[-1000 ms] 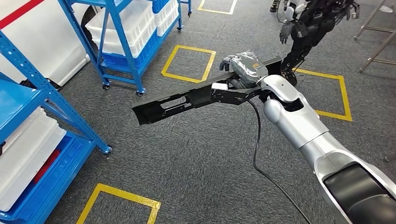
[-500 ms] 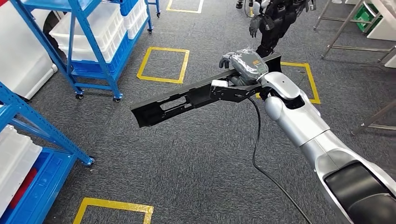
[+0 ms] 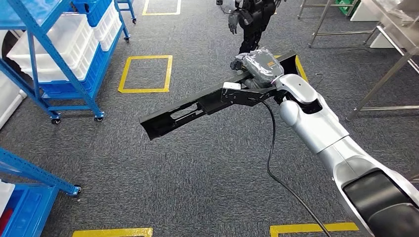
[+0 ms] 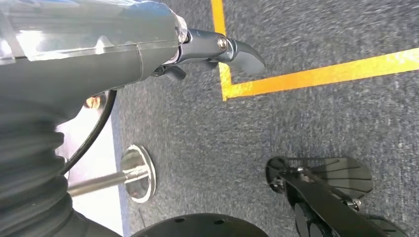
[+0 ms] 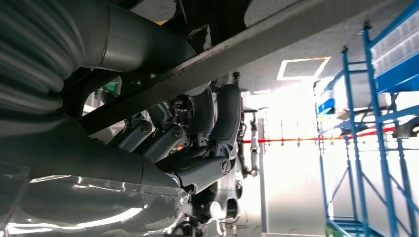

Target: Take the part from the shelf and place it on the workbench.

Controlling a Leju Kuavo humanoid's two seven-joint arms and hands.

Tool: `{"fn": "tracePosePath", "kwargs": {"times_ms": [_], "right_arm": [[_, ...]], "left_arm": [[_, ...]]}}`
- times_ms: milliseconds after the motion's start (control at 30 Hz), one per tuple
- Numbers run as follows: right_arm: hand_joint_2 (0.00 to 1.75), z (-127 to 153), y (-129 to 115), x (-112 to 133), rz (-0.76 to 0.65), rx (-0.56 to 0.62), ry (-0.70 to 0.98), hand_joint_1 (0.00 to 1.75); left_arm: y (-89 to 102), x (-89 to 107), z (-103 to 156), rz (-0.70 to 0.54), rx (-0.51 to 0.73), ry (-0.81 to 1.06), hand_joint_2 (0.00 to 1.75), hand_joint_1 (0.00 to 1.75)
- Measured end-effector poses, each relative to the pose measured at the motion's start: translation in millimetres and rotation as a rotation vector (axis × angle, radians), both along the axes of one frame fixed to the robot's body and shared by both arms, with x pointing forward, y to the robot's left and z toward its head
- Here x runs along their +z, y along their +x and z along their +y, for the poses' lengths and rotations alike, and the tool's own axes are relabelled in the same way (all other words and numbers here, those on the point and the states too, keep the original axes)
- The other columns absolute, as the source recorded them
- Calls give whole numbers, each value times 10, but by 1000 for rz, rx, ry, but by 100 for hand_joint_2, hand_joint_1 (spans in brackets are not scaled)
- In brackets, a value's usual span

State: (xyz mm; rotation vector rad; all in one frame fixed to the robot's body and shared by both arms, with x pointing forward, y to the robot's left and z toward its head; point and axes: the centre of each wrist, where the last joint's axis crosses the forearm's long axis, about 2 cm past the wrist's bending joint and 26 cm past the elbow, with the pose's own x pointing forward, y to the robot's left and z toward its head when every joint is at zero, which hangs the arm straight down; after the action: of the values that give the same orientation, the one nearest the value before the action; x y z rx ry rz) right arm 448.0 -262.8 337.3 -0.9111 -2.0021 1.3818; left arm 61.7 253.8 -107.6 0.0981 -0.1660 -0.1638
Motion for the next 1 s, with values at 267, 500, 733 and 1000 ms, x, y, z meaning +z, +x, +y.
{"fn": "tracePosePath", "kwargs": {"times_ms": [267, 500, 733, 1000], "right_arm": [[175, -22, 3, 3, -2, -11, -1, 175], [175, -49, 11, -14, 3, -19, -2, 175], [175, -67, 23, 48, -11, -24, -1, 175], [175, -31, 25, 82, -17, -19, 4, 175]], "left_arm": [[21, 3, 3, -3, -1, -5, 175, 0], [7, 0, 5, 0, -1, -5, 175, 0], [23, 3, 1, -4, -1, -5, 175, 0], [5, 0, 4, 0, -1, -5, 175, 0]]}}
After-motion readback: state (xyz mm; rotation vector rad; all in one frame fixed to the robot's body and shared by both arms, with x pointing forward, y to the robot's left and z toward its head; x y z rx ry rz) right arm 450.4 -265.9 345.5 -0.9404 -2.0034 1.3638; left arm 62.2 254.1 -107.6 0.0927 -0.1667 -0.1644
